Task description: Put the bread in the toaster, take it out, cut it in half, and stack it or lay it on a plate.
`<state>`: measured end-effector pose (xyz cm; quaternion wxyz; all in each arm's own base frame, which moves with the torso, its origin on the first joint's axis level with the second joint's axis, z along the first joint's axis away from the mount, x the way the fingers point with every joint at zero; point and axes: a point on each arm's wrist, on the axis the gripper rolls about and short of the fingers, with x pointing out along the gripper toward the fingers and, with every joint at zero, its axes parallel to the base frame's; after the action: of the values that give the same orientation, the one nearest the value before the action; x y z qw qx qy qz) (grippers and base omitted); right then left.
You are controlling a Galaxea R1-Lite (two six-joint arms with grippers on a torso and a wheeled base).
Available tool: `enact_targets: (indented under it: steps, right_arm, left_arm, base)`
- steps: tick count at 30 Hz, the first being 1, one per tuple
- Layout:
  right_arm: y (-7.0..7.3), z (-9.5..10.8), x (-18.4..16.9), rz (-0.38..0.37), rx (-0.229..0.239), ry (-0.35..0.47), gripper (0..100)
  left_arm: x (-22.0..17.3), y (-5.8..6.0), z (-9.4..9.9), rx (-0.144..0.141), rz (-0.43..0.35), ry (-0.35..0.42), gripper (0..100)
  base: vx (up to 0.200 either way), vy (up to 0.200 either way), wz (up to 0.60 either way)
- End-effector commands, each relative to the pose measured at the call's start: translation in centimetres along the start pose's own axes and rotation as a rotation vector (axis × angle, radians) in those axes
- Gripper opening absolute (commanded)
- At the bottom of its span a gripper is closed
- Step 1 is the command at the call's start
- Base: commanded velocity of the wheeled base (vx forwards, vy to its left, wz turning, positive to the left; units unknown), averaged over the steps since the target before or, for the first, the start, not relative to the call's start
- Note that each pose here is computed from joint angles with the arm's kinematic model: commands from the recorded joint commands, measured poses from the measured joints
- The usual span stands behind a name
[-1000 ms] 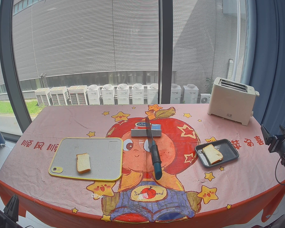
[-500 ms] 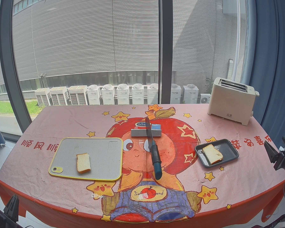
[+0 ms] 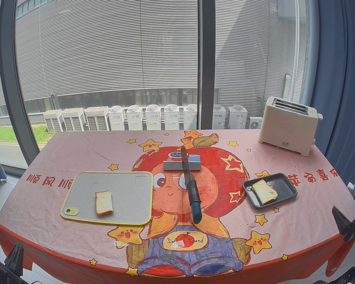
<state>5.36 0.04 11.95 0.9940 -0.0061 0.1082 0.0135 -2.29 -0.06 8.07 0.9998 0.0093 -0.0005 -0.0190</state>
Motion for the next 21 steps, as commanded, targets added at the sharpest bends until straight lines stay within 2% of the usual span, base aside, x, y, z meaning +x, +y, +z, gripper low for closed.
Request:
enact_targets:
  steps: [1, 15, 18, 21]
  right_arm:
    - [0.2, -0.9, -3.1, 0.046, -0.013, -0.104, 100]
    - [0.2, -3.6, -5.8, 0.082, -0.018, -0.132, 100]
    - [0.1, -4.8, -6.3, 0.093, -0.021, -0.134, 100]
    - [0.1, -4.9, -6.3, 0.094, -0.019, -0.135, 100]
  left_arm:
    - [0.0, 0.0, -0.5, 0.000, 0.000, -0.001, 0]
    - [0.0, 0.0, -0.5, 0.000, 0.000, 0.001, 0]
    - [0.0, 0.0, -0.5, 0.000, 0.000, 0.001, 0]
    - [0.0, 0.0, -0.5, 0.000, 0.000, -0.001, 0]
  base:
    - [0.000, 0.000, 0.00]
    - [0.000, 0.000, 0.00]
    - [0.000, 0.000, 0.00]
    - [0.000, 0.000, 0.00]
